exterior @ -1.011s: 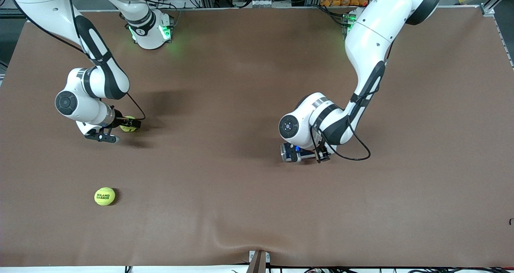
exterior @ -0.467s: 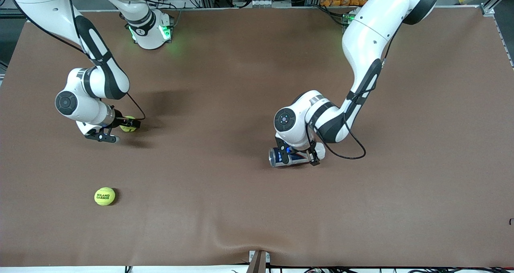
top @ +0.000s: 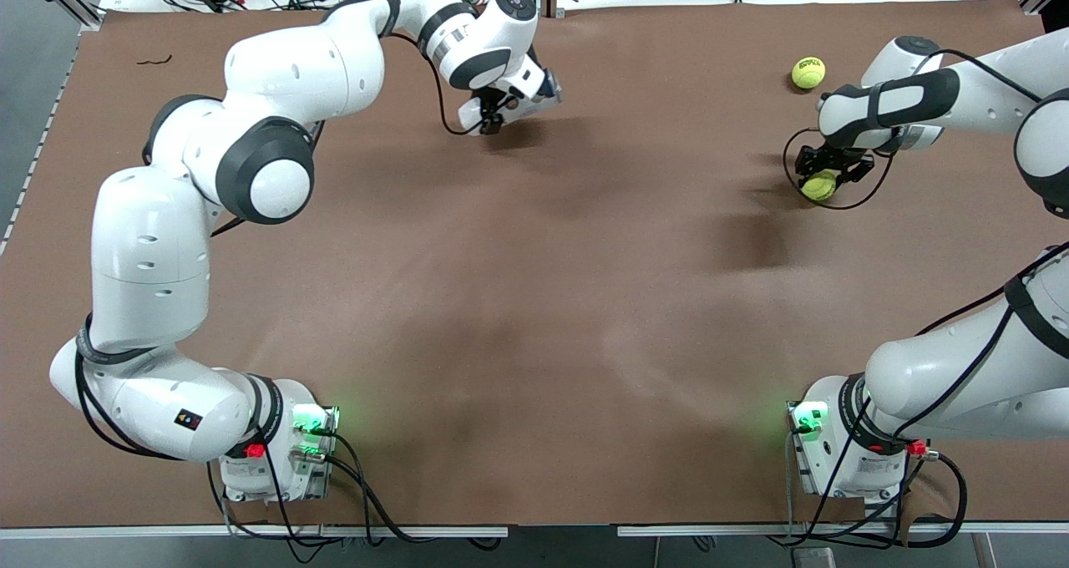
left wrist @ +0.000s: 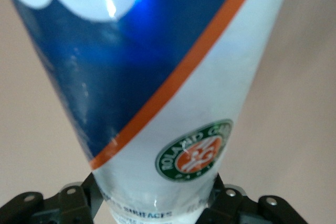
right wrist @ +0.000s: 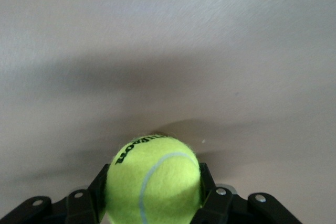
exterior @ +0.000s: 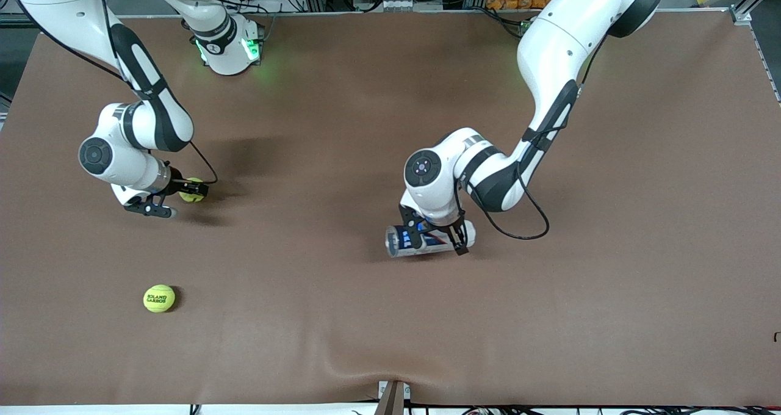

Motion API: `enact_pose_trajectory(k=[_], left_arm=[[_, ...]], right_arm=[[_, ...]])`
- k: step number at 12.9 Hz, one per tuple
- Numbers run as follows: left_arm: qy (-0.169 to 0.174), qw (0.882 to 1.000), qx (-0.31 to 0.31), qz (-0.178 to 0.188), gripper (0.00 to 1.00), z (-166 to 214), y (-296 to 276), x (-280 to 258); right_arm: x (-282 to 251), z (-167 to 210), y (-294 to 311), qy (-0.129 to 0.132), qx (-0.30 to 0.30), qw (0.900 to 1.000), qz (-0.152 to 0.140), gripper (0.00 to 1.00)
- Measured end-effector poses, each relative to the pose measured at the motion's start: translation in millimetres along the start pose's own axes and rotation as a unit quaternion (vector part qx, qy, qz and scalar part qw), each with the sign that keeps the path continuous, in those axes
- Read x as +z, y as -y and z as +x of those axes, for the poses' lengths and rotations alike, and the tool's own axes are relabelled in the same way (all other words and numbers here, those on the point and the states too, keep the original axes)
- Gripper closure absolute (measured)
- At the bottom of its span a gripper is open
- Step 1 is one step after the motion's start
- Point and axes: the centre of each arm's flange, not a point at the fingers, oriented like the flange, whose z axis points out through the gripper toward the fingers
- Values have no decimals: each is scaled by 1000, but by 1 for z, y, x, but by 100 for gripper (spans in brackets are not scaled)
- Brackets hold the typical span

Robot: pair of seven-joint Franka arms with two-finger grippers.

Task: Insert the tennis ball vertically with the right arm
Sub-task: 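Lift the can upright with the left gripper while the right gripper lifts the ball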

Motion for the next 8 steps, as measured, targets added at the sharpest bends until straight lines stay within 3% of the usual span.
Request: enact_pose_trajectory(k=[3, 5, 8], left_arm=[[-87, 994, -58, 18, 24, 25, -9, -18], [-136, 985, -101, 18, 23, 48, -34, -31], [-182, 973, -141, 15, 23, 63, -48, -48]], right_arm=[[-35, 11, -5, -11, 6, 1000, 1, 32], [-70, 17, -4, 0, 5, 1000, -1, 32], [-132, 33, -2, 23, 5, 1000, -5, 32]])
